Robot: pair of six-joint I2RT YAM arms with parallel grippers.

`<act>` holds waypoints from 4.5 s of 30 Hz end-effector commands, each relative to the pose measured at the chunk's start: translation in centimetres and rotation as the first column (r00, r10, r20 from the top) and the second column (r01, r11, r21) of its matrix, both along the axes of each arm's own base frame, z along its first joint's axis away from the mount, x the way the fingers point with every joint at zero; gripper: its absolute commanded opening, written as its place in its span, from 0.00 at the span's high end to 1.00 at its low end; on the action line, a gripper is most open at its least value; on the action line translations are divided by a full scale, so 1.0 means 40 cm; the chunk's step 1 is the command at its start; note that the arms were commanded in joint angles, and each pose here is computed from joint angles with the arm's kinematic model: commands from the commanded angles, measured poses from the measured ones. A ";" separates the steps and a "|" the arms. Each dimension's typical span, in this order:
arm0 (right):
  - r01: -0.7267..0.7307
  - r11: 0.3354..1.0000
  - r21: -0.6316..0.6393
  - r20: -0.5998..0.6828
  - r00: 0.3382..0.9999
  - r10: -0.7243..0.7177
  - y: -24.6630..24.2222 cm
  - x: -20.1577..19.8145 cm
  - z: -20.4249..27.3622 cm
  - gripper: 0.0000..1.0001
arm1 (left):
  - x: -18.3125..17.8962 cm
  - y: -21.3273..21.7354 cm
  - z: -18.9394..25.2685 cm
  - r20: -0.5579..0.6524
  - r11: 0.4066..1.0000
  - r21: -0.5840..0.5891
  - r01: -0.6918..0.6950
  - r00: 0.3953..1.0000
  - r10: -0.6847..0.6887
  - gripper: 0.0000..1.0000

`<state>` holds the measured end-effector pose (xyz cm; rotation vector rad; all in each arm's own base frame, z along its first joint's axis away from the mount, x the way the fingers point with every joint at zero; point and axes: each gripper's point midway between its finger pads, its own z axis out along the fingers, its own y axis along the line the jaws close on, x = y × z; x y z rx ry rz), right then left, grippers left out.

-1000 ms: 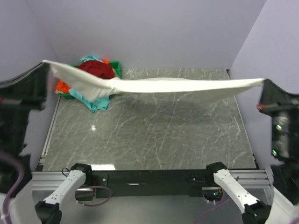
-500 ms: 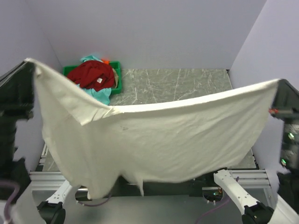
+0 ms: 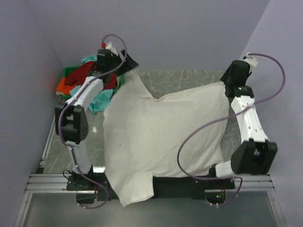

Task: Fold and stack the t-shirts
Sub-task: Flatten the tshirt out

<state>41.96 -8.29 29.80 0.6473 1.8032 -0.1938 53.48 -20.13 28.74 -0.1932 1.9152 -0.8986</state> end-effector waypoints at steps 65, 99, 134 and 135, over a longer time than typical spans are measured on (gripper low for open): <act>-0.118 0.850 0.514 -0.453 0.804 0.385 0.296 -0.081 -0.674 0.32 | -0.209 0.065 -0.691 -0.437 0.926 0.376 0.026 0.887 0.152 0.00; -0.414 0.741 0.529 -0.291 0.732 0.617 0.483 -0.243 -0.499 0.38 | -0.383 0.058 -0.503 -0.299 0.940 0.341 -0.020 0.946 0.129 0.00; -0.265 0.763 0.589 -0.454 0.673 0.584 0.474 -0.116 -0.684 0.38 | -0.204 0.128 -0.699 -0.421 0.927 0.376 0.002 0.891 0.169 0.01; -0.263 0.765 0.588 -0.453 0.676 0.581 0.471 -0.110 -0.683 0.38 | -0.199 0.128 -0.711 -0.428 0.925 0.380 0.006 0.887 0.171 0.01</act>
